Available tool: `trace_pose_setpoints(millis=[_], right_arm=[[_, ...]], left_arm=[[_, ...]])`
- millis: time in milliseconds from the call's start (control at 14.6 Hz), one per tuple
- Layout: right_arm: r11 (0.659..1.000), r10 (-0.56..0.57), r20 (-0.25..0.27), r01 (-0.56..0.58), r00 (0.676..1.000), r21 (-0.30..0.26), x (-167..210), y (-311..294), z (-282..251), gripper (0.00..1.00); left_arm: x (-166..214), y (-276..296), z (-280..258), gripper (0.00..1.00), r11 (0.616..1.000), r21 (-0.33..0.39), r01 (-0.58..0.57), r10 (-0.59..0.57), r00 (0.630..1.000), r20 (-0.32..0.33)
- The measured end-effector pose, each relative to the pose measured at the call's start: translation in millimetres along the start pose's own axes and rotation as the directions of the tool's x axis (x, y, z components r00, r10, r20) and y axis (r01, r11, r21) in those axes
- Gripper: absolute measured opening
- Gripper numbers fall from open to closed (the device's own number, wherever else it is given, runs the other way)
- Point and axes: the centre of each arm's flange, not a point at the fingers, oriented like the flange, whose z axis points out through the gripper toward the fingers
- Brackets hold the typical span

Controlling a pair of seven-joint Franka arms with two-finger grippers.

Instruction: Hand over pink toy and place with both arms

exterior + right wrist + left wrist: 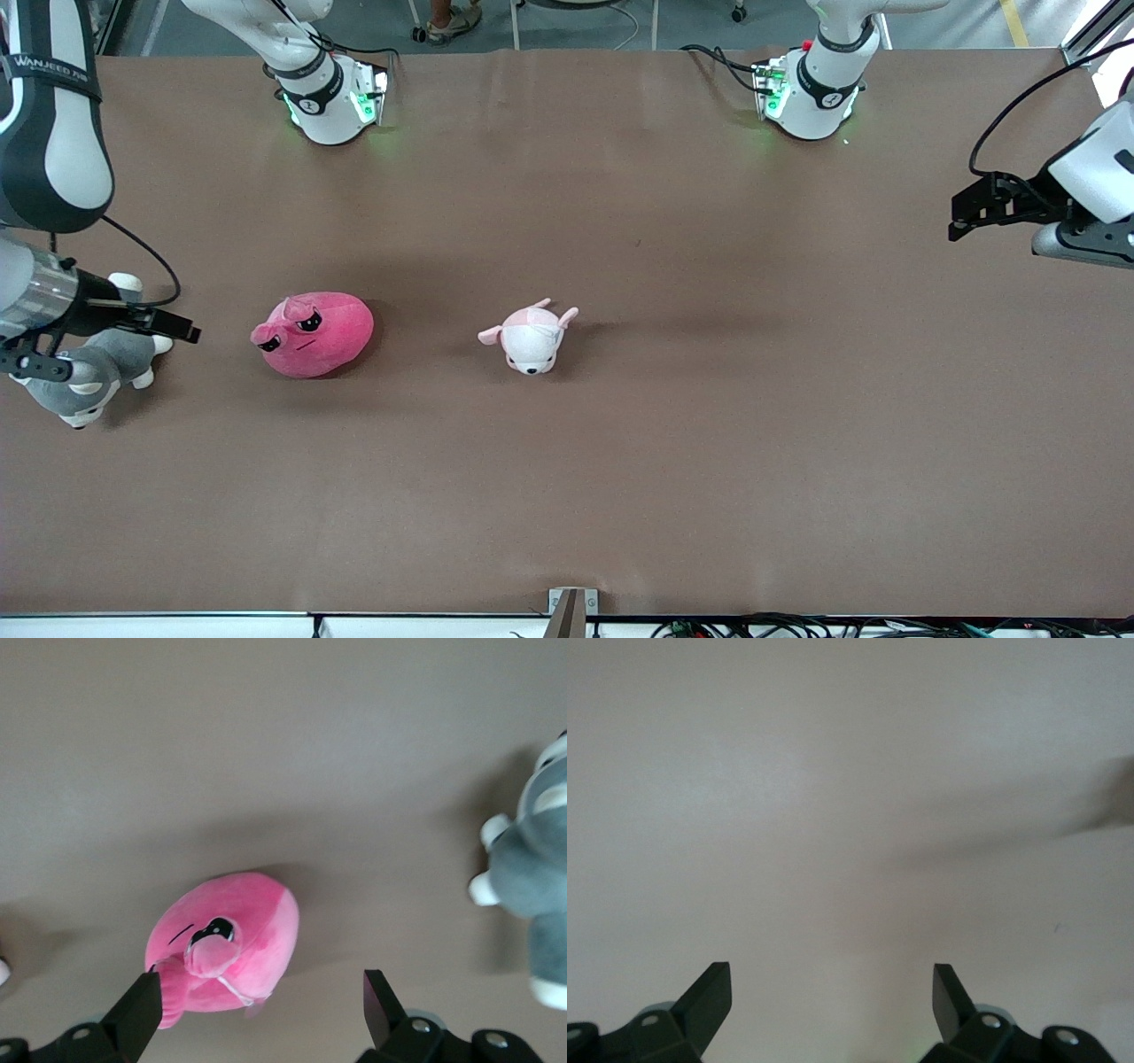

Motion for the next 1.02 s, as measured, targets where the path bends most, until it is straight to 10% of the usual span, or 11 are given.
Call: trace_pose_setpoints(millis=[1024], right_arm=[[0.982, -0.168, 0.051, 0.172, 0.984, -0.073, -15.3, -21.8, -104.4, 1.00]], left_arm=[[0.4, -4.6, -12.7, 1.00, 1.000, 0.003, 0.017, -0.017, 0.999, -0.028]])
